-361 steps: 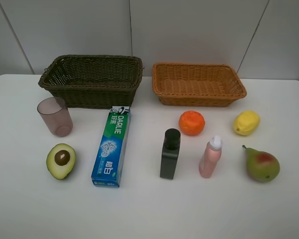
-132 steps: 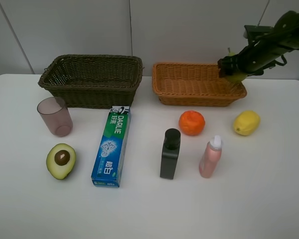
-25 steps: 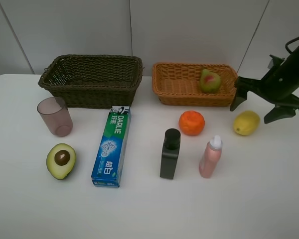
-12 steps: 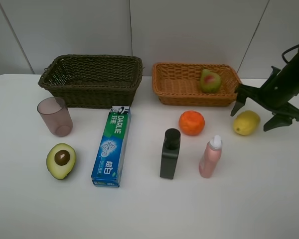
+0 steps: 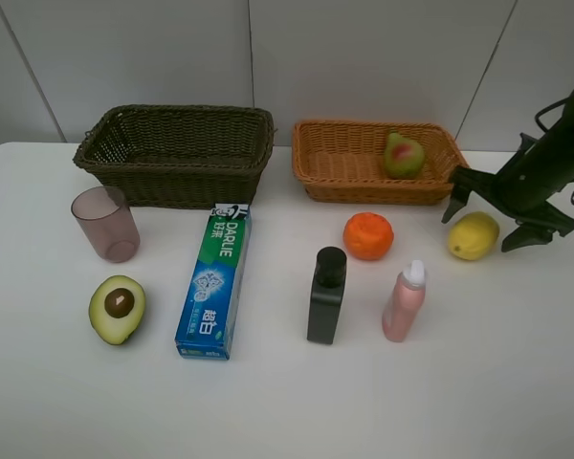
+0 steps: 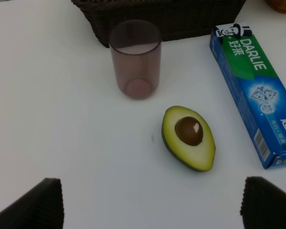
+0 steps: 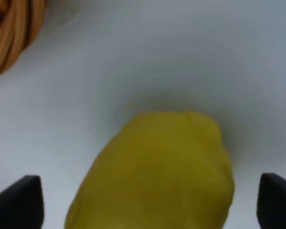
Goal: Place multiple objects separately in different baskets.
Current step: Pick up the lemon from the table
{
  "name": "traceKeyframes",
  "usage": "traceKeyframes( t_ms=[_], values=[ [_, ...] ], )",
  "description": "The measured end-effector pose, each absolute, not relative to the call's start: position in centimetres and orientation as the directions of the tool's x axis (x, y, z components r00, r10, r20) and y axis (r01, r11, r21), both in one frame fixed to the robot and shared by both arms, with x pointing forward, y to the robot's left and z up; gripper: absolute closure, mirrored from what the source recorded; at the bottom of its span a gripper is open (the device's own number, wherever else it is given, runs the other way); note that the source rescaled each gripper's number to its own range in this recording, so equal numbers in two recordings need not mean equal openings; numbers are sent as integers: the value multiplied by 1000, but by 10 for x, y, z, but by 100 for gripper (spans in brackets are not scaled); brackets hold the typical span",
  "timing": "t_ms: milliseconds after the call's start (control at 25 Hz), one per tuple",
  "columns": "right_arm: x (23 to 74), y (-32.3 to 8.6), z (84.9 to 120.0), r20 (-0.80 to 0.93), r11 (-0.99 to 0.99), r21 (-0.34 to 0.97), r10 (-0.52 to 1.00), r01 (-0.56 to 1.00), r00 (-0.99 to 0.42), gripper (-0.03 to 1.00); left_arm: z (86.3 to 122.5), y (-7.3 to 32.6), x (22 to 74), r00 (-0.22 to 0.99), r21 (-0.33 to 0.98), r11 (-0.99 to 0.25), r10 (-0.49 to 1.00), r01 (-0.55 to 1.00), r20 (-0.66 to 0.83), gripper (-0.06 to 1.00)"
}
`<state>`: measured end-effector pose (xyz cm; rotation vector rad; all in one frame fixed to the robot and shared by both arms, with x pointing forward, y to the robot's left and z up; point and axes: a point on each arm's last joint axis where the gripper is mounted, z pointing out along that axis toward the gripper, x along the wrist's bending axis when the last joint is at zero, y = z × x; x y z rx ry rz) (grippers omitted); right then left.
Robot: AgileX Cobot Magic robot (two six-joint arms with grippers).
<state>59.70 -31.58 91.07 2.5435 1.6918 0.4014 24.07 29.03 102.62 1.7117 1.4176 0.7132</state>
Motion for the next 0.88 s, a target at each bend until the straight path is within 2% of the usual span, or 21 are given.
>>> traceKeyframes(
  t_ms=[880],
  values=[
    [597, -320, 911, 181, -404, 193, 910, 894, 372, 6, 1026, 290, 241, 218, 844, -67, 974, 532, -60, -4]
  ],
)
